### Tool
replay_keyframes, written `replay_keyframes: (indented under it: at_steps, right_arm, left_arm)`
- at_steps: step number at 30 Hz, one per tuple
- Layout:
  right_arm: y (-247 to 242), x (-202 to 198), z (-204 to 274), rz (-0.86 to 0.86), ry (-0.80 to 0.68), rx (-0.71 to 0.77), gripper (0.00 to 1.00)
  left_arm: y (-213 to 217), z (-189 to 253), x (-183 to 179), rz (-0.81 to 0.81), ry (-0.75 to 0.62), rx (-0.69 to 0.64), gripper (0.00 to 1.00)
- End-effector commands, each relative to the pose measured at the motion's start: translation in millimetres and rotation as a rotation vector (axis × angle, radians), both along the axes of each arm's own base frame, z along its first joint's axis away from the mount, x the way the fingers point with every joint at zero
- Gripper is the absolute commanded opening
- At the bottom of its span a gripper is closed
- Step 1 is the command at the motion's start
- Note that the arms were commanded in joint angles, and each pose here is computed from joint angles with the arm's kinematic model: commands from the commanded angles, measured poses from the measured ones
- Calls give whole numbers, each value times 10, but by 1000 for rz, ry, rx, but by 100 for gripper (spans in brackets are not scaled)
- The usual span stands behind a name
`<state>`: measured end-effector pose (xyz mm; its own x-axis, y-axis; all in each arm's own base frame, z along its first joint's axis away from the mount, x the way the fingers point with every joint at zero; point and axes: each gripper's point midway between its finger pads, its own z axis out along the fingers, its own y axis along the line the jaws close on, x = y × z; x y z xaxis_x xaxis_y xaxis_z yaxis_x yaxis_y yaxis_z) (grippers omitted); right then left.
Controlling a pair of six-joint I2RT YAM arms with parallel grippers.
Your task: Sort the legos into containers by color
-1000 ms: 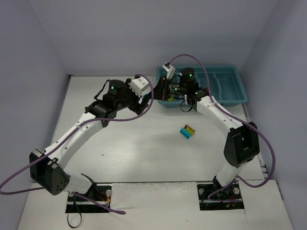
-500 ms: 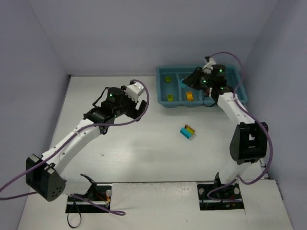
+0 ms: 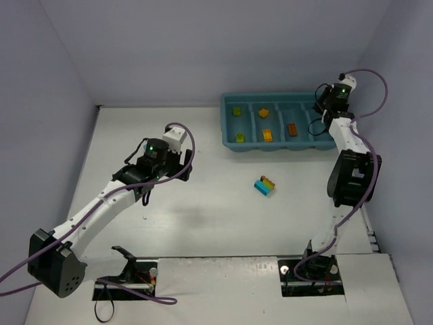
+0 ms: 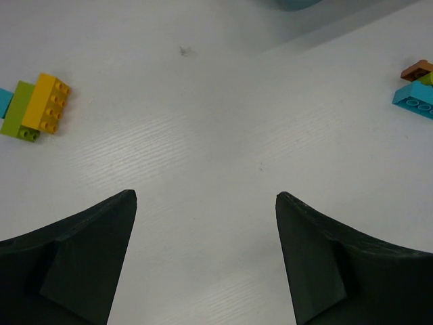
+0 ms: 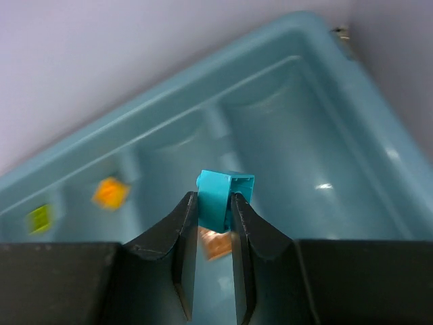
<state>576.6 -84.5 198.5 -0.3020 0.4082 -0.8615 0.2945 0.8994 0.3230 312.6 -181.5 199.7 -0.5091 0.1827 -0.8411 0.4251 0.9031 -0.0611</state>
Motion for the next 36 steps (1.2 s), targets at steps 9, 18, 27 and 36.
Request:
replay_keyframes:
  at_steps: [9, 18, 27, 36]
  right_arm:
    - [-616, 526, -197, -118, -31, -100, 7]
    - [-602, 656, -261, -58, -33, -108, 51]
    - [-318, 367, 449, 29, -128, -95, 52]
    - [768, -635, 760, 144, -110, -57, 52]
  left_arm:
    - [35, 65, 14, 75, 15, -60, 77]
    - [-20, 4, -13, 75, 54, -90, 77]
    - [-122, 68, -49, 30, 63, -130, 77]
    - [-331, 59, -59, -17, 110, -197, 77]
